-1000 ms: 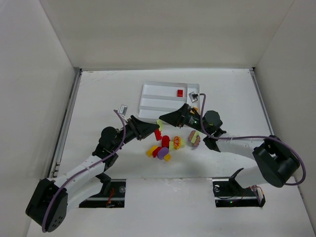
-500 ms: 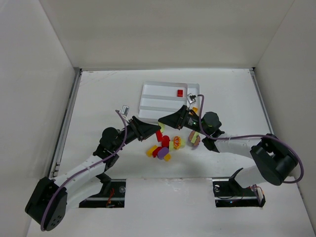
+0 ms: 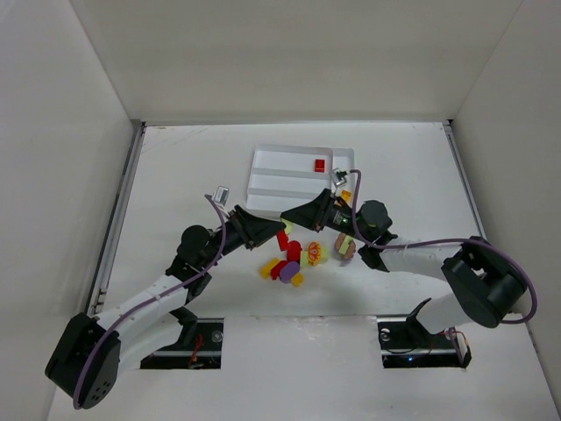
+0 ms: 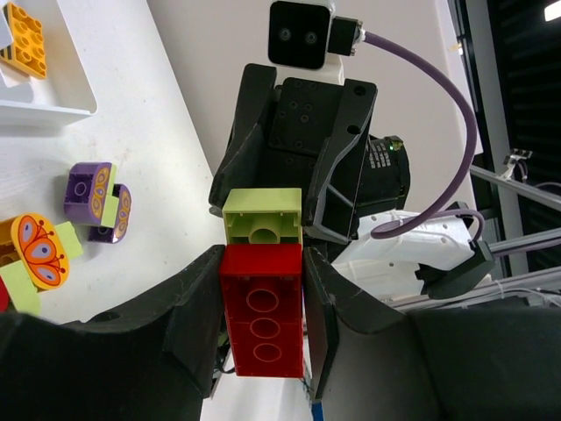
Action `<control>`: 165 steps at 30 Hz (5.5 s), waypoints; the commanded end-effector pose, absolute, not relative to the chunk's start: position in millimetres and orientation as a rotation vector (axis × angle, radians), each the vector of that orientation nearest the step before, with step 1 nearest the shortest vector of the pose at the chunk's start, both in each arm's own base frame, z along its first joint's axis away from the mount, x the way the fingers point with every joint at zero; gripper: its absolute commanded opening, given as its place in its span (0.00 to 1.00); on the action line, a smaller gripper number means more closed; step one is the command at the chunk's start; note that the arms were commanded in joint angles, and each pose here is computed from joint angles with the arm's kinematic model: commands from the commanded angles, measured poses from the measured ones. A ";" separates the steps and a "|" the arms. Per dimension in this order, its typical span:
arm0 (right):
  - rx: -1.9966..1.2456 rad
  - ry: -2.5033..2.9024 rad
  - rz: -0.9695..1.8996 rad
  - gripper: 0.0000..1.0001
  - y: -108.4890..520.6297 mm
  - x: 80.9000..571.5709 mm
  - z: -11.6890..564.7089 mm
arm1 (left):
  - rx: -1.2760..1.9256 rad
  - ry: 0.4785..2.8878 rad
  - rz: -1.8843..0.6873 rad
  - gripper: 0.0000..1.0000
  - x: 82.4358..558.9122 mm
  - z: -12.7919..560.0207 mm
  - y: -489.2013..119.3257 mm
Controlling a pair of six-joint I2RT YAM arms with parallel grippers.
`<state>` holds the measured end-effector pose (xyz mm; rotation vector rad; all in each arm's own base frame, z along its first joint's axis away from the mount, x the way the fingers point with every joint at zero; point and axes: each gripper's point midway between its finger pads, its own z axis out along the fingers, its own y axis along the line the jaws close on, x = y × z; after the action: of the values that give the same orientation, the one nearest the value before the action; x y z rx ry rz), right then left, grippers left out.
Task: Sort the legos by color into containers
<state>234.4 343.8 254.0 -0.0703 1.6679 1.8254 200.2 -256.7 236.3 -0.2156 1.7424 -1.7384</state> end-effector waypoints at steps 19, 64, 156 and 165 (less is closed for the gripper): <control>-0.019 1.572 1.861 0.39 335.9 243.8 275.5 | -0.160 1.653 -1.711 0.50 206.2 257.3 -256.2; 0.164 1.659 1.645 0.39 283.4 310.4 228.4 | -0.243 1.621 -1.588 0.12 218.4 251.0 -223.4; 0.302 1.841 0.680 0.38 174.0 333.0 173.5 | -0.365 1.918 -0.637 0.16 551.7 136.1 -331.9; 0.291 1.836 0.691 0.39 178.2 333.1 174.7 | -0.391 1.916 -0.610 0.21 564.5 126.7 -336.9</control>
<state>329.0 169.1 155.5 0.3044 1.9038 0.6320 556.5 -332.6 98.8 -0.3869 1.9779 -0.6056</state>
